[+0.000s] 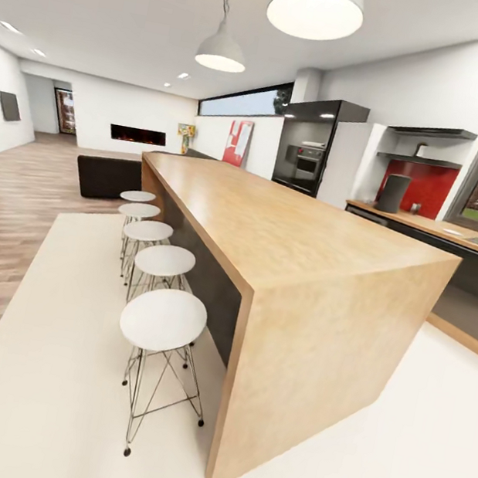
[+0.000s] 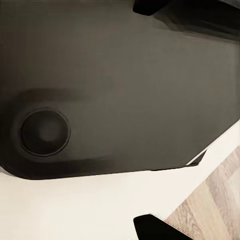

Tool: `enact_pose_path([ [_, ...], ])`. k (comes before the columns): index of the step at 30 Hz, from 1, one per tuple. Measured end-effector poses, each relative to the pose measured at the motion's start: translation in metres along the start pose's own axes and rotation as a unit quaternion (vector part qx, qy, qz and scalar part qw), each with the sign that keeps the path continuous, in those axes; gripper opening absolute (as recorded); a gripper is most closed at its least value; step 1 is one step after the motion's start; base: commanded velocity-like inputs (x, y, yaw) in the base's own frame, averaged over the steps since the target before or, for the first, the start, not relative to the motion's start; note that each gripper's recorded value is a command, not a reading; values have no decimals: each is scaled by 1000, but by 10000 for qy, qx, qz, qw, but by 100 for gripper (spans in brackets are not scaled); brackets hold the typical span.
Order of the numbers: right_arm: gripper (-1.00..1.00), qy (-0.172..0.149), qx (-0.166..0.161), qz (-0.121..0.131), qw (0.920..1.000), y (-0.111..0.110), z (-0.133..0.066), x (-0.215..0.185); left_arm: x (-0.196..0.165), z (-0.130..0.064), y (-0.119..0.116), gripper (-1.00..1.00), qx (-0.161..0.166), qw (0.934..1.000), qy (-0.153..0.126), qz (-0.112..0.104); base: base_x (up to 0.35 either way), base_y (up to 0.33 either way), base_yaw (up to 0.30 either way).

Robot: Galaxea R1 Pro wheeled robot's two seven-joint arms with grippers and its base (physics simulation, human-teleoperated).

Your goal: Set up a coffee station on the kitchen countertop: keep the coffee maker on the countertop, move the bottle of coffee from the kitchen shelf to the counter next to the coffee maker, place a paper coffee filter on top of the coffee maker, put the saucer next to the coffee maker with the coffee cup on the saucer, and place the electric kettle next to the coffee maker.

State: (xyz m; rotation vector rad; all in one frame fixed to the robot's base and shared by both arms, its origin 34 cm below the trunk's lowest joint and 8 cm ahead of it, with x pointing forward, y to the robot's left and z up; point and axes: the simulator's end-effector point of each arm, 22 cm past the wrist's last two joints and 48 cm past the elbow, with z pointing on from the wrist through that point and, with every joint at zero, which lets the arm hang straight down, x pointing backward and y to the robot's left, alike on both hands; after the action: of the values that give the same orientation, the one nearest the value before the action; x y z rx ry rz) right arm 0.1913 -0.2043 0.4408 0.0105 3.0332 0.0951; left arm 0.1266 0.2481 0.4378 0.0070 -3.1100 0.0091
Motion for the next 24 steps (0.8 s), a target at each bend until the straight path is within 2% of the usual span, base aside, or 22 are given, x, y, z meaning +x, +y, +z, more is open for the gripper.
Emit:
enact_pose_path([
  [24, 100, 55, -5, -5, 10000, 3, -39, 0, 6, -39, 1, 100, -7, 10000, 64, -16, 0, 0, -249],
])
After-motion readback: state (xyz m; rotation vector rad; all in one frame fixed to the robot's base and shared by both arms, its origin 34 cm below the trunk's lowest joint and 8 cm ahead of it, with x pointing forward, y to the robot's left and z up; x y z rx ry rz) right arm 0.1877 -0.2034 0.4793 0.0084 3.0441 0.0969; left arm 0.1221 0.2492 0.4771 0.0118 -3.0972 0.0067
